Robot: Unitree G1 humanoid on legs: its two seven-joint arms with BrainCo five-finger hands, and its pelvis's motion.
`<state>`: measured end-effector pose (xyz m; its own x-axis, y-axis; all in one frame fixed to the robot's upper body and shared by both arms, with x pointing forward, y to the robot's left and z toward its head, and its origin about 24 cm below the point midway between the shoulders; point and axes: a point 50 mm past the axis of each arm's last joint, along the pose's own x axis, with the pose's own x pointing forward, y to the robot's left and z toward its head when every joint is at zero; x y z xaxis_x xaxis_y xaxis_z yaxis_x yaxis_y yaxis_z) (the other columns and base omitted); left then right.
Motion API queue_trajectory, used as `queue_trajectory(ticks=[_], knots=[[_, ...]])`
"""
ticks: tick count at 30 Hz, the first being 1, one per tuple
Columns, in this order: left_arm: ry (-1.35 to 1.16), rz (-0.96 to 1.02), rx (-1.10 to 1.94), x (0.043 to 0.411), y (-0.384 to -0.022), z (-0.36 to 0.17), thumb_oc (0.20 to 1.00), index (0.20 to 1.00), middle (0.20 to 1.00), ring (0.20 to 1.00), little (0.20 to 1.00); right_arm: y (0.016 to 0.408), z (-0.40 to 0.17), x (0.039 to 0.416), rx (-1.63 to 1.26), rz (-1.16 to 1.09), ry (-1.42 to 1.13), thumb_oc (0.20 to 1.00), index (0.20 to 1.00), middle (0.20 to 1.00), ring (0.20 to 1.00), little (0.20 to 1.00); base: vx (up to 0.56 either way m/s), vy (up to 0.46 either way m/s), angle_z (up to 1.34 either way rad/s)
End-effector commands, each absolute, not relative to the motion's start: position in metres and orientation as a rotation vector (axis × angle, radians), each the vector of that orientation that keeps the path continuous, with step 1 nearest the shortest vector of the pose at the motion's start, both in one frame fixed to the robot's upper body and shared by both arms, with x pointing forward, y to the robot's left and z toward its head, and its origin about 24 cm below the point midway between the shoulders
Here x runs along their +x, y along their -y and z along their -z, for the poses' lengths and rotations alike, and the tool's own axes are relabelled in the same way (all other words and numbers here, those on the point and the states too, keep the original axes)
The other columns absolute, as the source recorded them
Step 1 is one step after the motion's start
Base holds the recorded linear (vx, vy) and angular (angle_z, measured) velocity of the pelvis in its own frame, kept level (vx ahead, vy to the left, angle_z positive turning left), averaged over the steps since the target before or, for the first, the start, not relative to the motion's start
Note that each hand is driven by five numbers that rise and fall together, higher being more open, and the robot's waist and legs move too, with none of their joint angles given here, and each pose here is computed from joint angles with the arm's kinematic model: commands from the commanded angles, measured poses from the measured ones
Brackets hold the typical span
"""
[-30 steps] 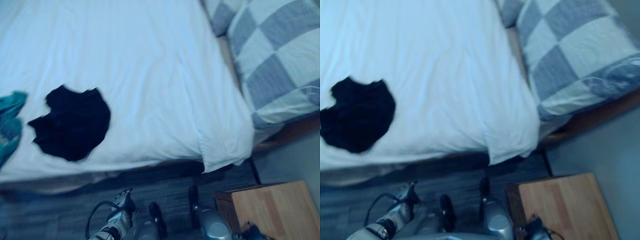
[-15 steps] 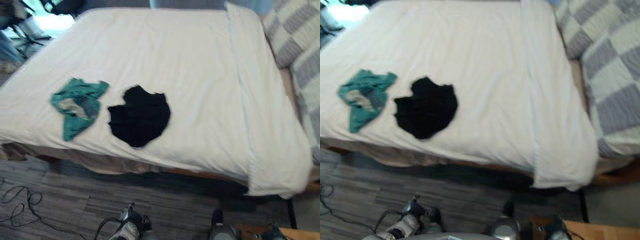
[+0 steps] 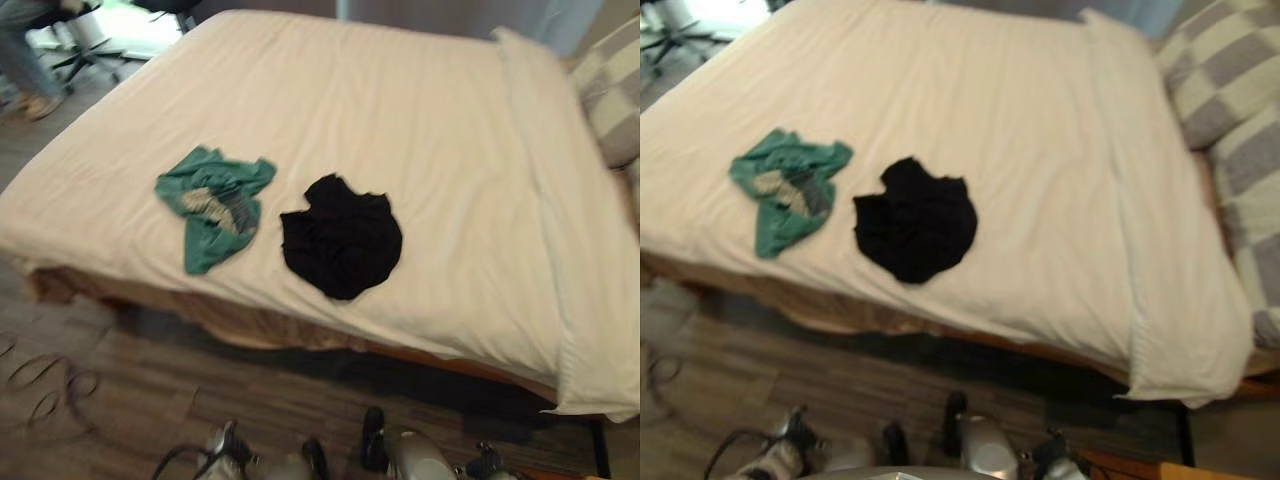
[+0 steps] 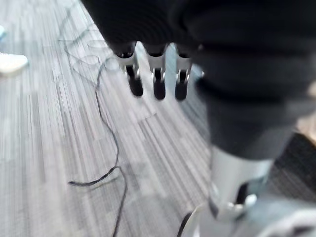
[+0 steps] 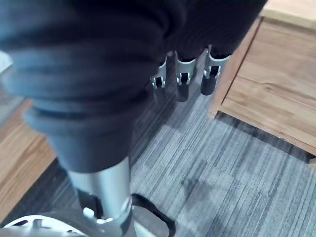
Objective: Tidy up the quilt and then pick up the clothes from the bed and put them into the laundry hamper.
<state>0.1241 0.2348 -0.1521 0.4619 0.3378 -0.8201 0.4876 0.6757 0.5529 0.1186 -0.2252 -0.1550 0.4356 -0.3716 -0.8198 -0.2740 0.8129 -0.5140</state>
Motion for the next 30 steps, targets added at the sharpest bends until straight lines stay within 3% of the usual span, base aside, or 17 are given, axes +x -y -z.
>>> queue_trajectory(ticks=[1, 10, 16, 18, 24, 30], knots=[[-0.925, 0.102, 0.885, 0.174, -0.223, 0.134, 1.0, 1.0, 1.0, 1.0, 1.0, 0.248, 0.138, 0.15, -0.785, 0.085, -1.039, 1.0, 1.0, 1.0, 1.0, 1.0, 0.24, 0.665, -0.46], [-0.895, 0.214, 0.969, 0.175, -0.202, 0.138, 1.0, 1.0, 1.0, 1.0, 1.0, 0.232, 0.136, 0.161, -0.84, -0.043, -0.976, 1.0, 1.0, 1.0, 1.0, 1.0, 0.24, 0.812, -0.53], [-0.918, 0.131, 0.953, 0.176, -0.228, 0.132, 1.0, 1.0, 1.0, 1.0, 1.0, 0.183, 0.133, 0.18, -0.811, -0.188, -0.838, 1.0, 1.0, 1.0, 1.0, 1.0, -0.04, 0.627, -1.12], [-0.938, 0.183, 1.01, 0.17, -0.23, 0.134, 1.0, 1.0, 1.0, 1.0, 1.0, 0.172, 0.132, 0.182, -0.833, -0.249, -0.794, 1.0, 1.0, 1.0, 1.0, 1.0, 0.0, 0.509, -0.29], [-1.03, 0.198, 0.989, 0.151, -0.23, 0.144, 1.0, 1.0, 1.0, 1.0, 1.0, 0.184, 0.139, 0.17, -0.821, -0.217, -0.877, 1.0, 1.0, 1.0, 1.0, 1.0, 0.09, 0.153, 0.03], [-1.095, 0.157, 0.909, 0.132, -0.231, 0.151, 1.0, 1.0, 1.0, 1.0, 1.0, 0.228, 0.148, 0.139, -0.794, -0.049, -1.07, 1.0, 1.0, 1.0, 1.0, 1.0, 0.13, -0.039, 0.11]])
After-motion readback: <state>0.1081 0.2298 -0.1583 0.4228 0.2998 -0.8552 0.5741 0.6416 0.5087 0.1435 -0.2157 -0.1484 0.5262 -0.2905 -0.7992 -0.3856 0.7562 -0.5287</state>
